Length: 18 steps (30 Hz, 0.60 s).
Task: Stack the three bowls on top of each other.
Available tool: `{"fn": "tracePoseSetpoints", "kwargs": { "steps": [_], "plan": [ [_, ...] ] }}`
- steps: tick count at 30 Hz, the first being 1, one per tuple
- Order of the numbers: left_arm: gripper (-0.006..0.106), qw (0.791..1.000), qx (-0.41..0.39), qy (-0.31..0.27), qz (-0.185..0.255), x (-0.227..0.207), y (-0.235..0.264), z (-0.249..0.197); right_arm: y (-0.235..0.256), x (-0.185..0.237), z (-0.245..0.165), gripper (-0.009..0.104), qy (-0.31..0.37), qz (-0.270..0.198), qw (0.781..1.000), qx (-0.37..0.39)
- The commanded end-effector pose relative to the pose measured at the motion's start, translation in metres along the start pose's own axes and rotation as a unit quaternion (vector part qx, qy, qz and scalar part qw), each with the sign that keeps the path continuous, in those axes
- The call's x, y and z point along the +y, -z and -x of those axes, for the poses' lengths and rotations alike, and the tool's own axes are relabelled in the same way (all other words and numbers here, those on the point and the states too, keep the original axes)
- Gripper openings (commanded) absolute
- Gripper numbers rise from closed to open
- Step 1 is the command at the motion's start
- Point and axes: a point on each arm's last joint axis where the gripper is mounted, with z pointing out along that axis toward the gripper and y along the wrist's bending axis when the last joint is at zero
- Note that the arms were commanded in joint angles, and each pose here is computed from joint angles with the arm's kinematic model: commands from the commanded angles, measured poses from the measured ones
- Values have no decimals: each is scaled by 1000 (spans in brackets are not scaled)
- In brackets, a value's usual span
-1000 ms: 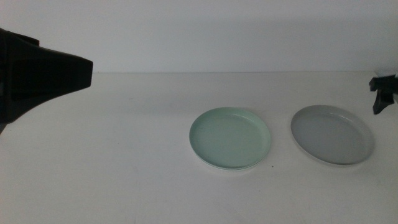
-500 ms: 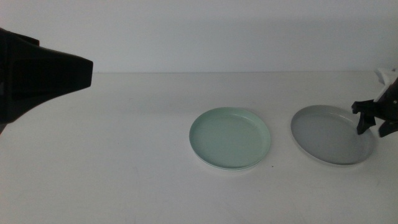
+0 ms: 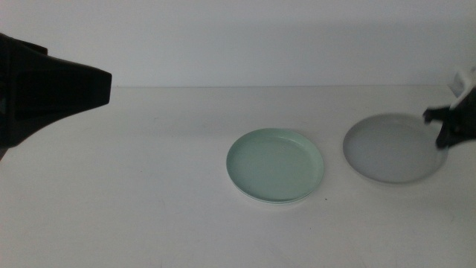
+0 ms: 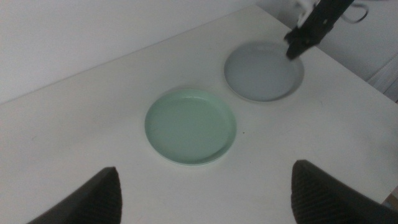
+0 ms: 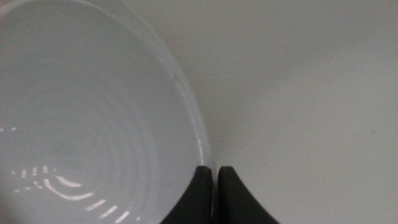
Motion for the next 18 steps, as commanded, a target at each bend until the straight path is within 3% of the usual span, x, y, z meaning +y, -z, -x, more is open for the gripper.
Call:
{"fn": "tracePoseSetpoints", "kwargs": {
  "steps": [1,9,18],
  "plan": [
    [90,999,-47,11,-5,-2,5,11,71,10,12,0,10,6,995,-97],
    [90,999,-47,11,-5,-2,5,11,148,59,23,0,46,93,986,-133],
    [90,999,-47,11,-5,-2,5,11,126,149,17,0,126,140,976,-108]
  ]
}}
